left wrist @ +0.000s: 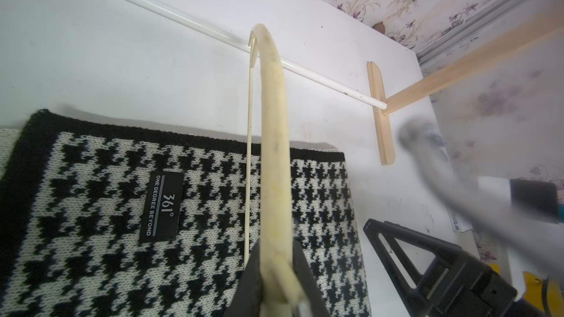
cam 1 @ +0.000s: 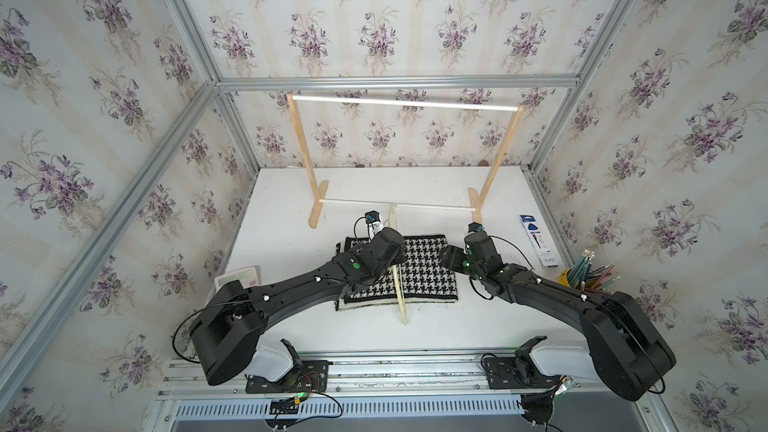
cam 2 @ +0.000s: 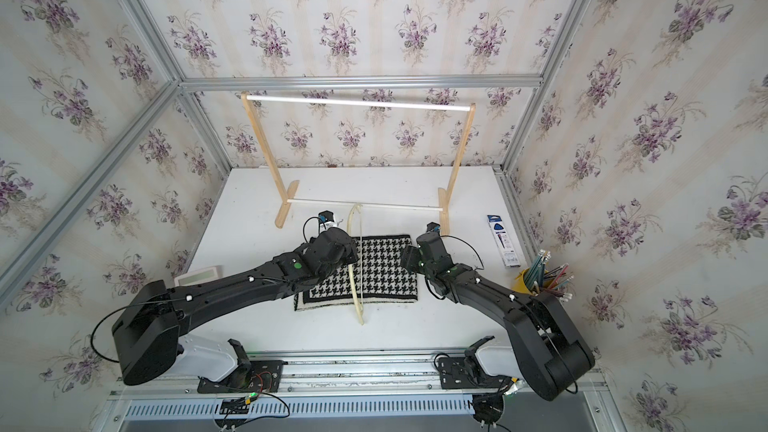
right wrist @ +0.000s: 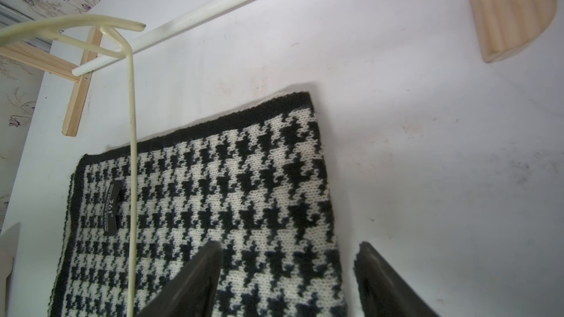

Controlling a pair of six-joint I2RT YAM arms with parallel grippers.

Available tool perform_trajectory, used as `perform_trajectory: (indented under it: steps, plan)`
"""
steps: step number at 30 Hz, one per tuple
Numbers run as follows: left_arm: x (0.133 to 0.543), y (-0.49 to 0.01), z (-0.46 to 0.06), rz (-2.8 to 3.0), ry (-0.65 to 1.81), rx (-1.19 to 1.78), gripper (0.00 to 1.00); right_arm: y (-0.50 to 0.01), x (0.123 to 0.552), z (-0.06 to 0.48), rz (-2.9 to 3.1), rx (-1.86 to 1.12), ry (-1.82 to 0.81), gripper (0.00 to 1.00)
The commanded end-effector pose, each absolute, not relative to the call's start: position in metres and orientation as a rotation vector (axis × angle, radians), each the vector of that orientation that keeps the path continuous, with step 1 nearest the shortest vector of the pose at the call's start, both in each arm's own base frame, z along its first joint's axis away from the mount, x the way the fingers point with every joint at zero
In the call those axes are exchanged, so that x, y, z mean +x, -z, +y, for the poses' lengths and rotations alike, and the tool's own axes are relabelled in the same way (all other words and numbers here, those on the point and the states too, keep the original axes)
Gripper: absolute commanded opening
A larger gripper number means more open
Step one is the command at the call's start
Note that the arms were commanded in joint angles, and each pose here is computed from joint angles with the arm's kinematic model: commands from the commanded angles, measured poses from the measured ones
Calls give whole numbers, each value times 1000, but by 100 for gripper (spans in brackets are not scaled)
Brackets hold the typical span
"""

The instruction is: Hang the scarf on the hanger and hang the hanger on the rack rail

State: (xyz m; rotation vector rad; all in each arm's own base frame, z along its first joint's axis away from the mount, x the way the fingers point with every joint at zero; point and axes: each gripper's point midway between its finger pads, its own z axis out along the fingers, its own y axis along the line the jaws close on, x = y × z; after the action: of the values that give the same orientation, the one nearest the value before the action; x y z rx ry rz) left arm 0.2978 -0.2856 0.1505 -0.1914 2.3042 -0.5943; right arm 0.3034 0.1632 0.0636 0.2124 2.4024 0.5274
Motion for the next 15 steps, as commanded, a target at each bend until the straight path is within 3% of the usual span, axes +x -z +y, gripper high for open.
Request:
perform_trajectory:
  steps: [1, 15]
  plan:
    - [300, -154, -287, 2313, 599, -161, 0, -62, 304, 163, 2399, 200, -518, 74]
    - [302, -139, -286, 2374, 587, -153, 0, -55, 301, 162, 2412, 197, -518, 74]
